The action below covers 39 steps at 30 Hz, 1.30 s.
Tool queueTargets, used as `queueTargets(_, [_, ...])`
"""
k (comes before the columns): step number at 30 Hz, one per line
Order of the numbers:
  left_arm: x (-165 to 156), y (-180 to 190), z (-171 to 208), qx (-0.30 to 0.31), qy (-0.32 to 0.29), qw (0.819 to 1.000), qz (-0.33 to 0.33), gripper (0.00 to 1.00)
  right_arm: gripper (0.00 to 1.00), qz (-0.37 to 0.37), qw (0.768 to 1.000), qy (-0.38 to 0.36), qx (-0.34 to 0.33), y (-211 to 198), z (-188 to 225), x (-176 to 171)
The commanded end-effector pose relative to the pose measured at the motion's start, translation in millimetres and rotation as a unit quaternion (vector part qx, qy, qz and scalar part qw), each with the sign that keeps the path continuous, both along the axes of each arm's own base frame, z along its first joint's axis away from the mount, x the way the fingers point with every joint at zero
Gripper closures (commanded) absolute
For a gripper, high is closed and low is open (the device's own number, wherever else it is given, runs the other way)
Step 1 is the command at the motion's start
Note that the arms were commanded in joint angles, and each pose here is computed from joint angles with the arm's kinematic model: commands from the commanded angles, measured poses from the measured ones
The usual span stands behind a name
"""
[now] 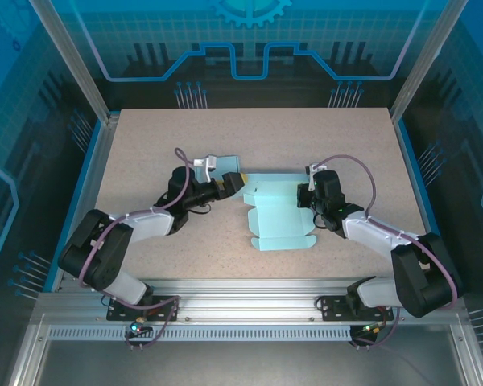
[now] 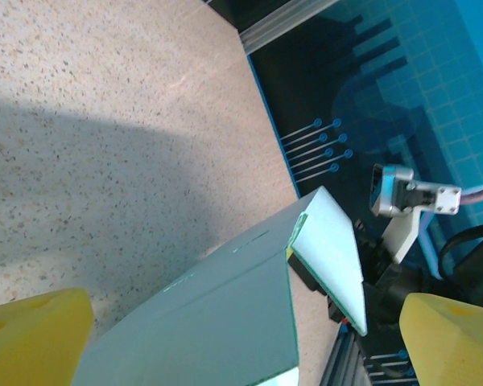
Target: Fold the paper box
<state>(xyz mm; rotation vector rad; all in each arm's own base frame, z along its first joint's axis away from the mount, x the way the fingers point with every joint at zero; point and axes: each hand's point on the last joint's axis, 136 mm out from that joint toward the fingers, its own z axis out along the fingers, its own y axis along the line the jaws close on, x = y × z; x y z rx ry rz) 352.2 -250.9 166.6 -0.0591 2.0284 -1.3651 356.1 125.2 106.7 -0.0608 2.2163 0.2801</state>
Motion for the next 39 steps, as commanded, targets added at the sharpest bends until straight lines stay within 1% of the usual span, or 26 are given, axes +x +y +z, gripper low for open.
queueTargets(1, [-1, -8, -5, 0.042, -0.008, 0.999, -0.019, 0.01, 1.0, 0.004, 1.0, -0.016, 0.013, 4, 10, 3])
queueTargets(8, [5, -4, -19, 0.082, 0.001, 0.997, -0.003, 0.02, 1.0, 0.01, 1.0, -0.013, 0.021, 8, 10, 1])
queueTargets(14, [8, -5, -28, 0.099, 0.006, 0.995, -0.001, 0.09, 1.0, 0.018, 0.999, -0.015, 0.026, 13, 12, 1])
queueTargets(23, [21, -6, -19, 0.081, 0.0, 0.997, 0.021, 0.1, 1.0, 0.022, 0.999, -0.013, 0.023, 16, 10, -1])
queueTargets(28, [30, -4, -12, 0.073, -0.005, 0.996, 0.042, 0.19, 1.0, 0.024, 0.999, -0.011, 0.02, 17, 9, -3])
queueTargets(33, [38, 9, -11, 0.072, 0.001, 0.994, 0.084, 0.26, 1.0, 0.026, 0.999, -0.009, 0.018, 19, 6, -4])
queueTargets(39, [46, 7, -6, 0.066, 0.003, 0.994, 0.092, 0.31, 1.0, 0.031, 0.999, -0.009, 0.016, 22, 6, -4])
